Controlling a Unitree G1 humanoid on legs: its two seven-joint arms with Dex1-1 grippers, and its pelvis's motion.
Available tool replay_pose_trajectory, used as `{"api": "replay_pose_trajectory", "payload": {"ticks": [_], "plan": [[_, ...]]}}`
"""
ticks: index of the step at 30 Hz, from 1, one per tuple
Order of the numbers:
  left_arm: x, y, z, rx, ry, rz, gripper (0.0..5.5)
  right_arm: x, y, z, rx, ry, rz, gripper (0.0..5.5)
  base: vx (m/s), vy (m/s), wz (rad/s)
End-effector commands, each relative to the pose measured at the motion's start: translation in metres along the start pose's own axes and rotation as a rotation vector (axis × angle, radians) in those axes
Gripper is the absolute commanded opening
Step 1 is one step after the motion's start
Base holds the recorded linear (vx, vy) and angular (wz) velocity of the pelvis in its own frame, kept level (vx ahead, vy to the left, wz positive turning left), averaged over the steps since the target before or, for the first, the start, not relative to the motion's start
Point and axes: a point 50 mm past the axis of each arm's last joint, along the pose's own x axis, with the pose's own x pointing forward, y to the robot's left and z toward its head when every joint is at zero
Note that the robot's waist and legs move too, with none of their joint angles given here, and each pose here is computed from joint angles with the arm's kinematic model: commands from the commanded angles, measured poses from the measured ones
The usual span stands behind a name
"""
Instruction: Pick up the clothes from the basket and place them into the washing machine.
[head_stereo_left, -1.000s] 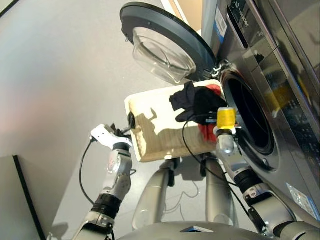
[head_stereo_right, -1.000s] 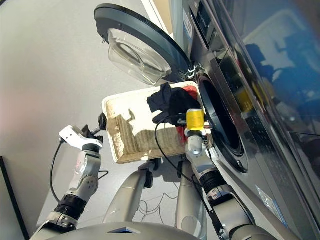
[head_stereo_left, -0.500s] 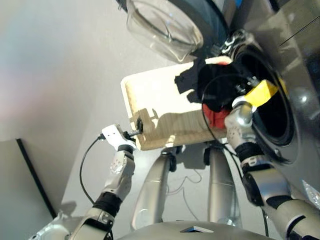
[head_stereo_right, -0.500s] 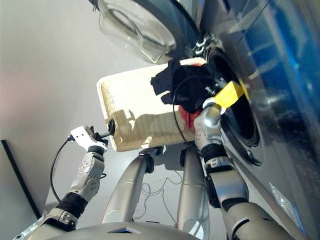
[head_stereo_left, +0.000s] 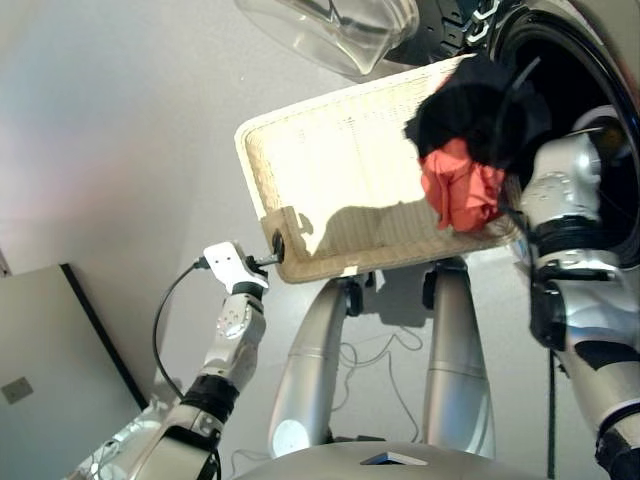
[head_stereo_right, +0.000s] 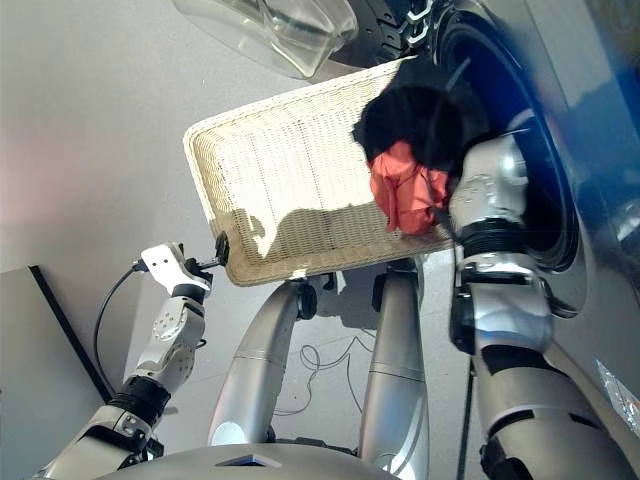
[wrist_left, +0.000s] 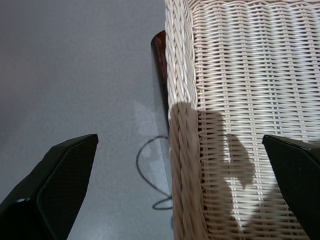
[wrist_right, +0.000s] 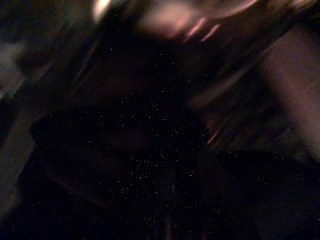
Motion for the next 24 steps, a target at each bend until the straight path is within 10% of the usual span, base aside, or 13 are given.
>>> {"api": "replay_pose_trajectory", "payload": {"ticks": [1,4,5,6,24], "plan": [[0.003,0.015,0.013,0.045,-0.073,0.048,5.5,0.019,-0.006,0.037,0.015,-0.185,0.037,0.0,0.0,0.0,0.0],[0.006,0.011,0.015,0.042,-0.083,0.035,5.5,0.012,-0.022,0.015,-0.03,-0.114,0.006,0.0,0.0,0.0,0.0],[0.006,0.01,0.015,0.041,-0.086,0.032,5.5,0.007,-0.028,0.002,-0.072,-0.062,0.028,1.51,0.0,0.0,0.0],[0.006,0.011,0.016,0.044,-0.087,0.033,5.5,0.003,-0.034,-0.012,-0.148,-0.008,0.069,5.5,0.0,0.0,0.0],[0.002,0.033,0.005,0.037,-0.015,0.045,5.5,-0.128,-0.055,-0.127,-0.678,0.577,1.027,5.5,-0.009,-0.015,0.019]]}}
